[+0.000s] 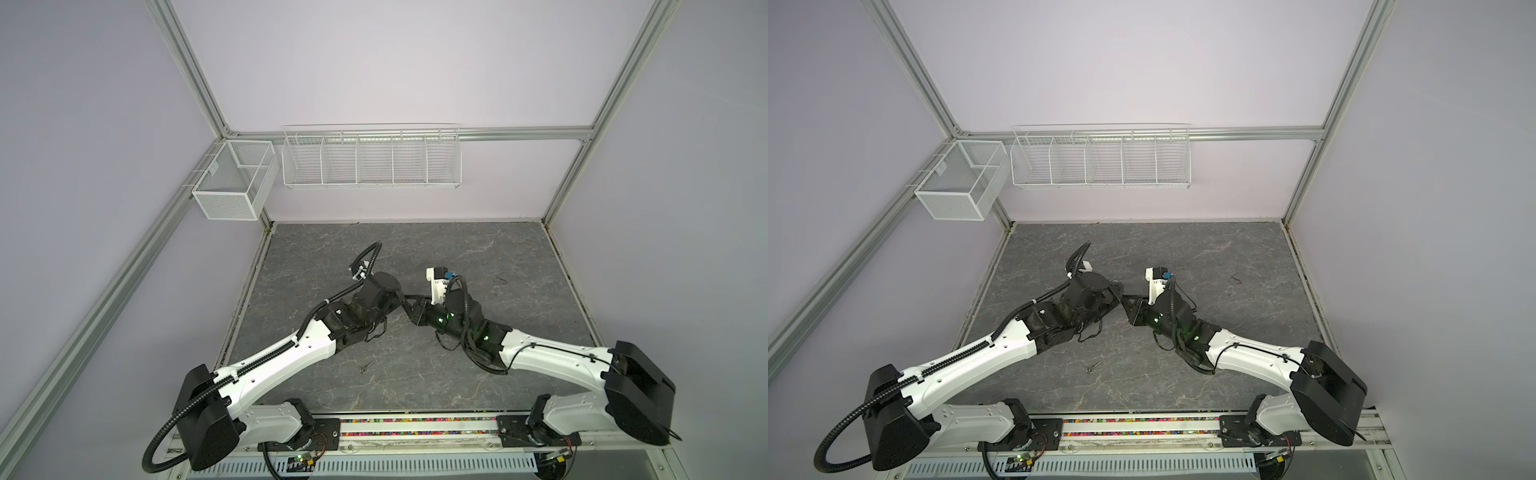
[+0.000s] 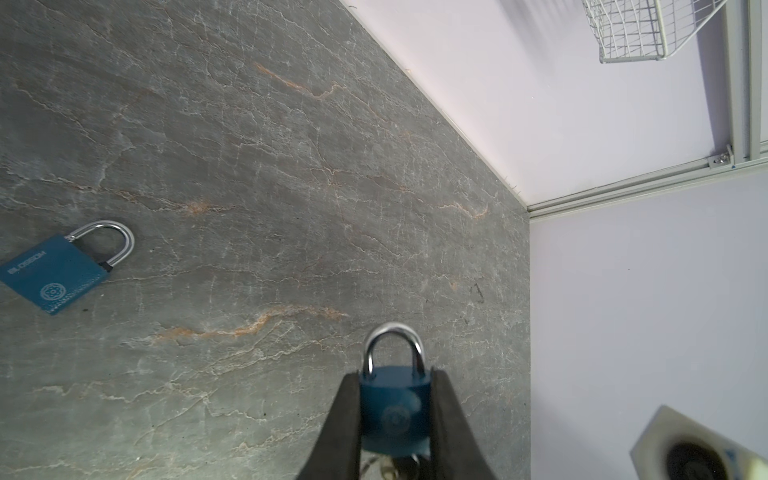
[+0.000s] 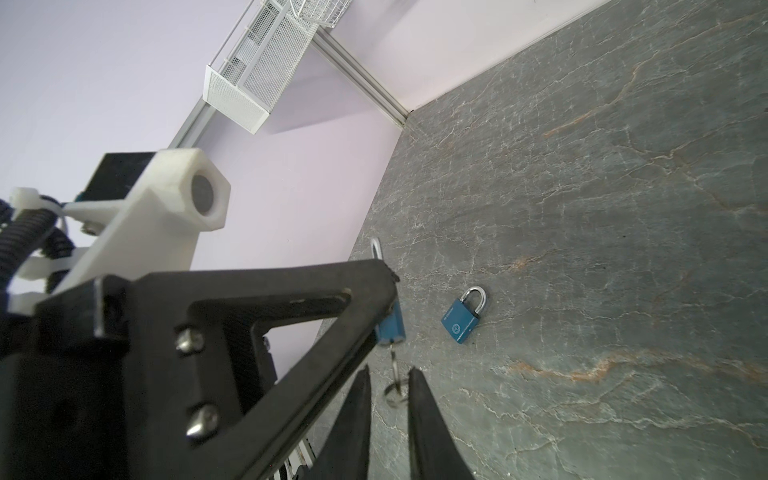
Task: Unlock with the key
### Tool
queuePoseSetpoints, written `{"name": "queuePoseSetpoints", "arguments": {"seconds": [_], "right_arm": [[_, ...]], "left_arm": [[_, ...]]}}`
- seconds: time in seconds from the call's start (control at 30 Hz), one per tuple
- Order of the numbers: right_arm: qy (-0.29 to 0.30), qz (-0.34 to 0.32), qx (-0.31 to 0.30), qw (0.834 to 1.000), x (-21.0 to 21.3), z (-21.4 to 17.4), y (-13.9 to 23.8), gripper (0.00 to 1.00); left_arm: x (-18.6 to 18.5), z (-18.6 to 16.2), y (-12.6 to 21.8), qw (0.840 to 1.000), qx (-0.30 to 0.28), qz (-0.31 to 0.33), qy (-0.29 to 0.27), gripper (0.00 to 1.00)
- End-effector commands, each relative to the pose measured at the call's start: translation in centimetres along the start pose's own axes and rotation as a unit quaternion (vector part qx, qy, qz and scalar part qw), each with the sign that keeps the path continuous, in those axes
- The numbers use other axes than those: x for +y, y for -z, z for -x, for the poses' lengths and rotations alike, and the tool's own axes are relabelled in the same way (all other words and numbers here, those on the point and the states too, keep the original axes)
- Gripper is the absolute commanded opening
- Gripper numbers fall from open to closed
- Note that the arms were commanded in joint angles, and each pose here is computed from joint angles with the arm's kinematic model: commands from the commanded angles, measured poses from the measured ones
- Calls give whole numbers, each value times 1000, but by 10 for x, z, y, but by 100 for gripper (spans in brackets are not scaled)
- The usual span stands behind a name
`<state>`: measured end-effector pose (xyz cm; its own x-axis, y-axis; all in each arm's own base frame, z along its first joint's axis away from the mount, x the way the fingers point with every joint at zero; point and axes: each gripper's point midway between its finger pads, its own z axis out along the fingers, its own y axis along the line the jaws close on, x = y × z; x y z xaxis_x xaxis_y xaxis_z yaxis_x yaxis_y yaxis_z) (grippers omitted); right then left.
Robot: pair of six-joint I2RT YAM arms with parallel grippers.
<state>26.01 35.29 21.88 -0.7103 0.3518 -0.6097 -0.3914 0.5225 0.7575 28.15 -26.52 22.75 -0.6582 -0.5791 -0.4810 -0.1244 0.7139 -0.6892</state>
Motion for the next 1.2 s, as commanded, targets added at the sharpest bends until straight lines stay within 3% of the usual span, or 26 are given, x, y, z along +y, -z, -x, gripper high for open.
{"name": "queuePoseSetpoints", "arguments": {"seconds": [0.0, 0.63, 1.17], "right_arm": [[5, 15, -16, 1000, 10, 11, -4, 20], [5, 18, -13, 1000, 10, 11, -7, 6], [-59, 95, 4, 994, 56, 32, 9, 6]], "left_arm": [[-11, 9, 8, 1000, -12, -21, 6, 0], [-18, 6, 12, 999, 1, -41, 18, 0], [-40, -10, 23, 990, 57, -113, 55, 0]]}}
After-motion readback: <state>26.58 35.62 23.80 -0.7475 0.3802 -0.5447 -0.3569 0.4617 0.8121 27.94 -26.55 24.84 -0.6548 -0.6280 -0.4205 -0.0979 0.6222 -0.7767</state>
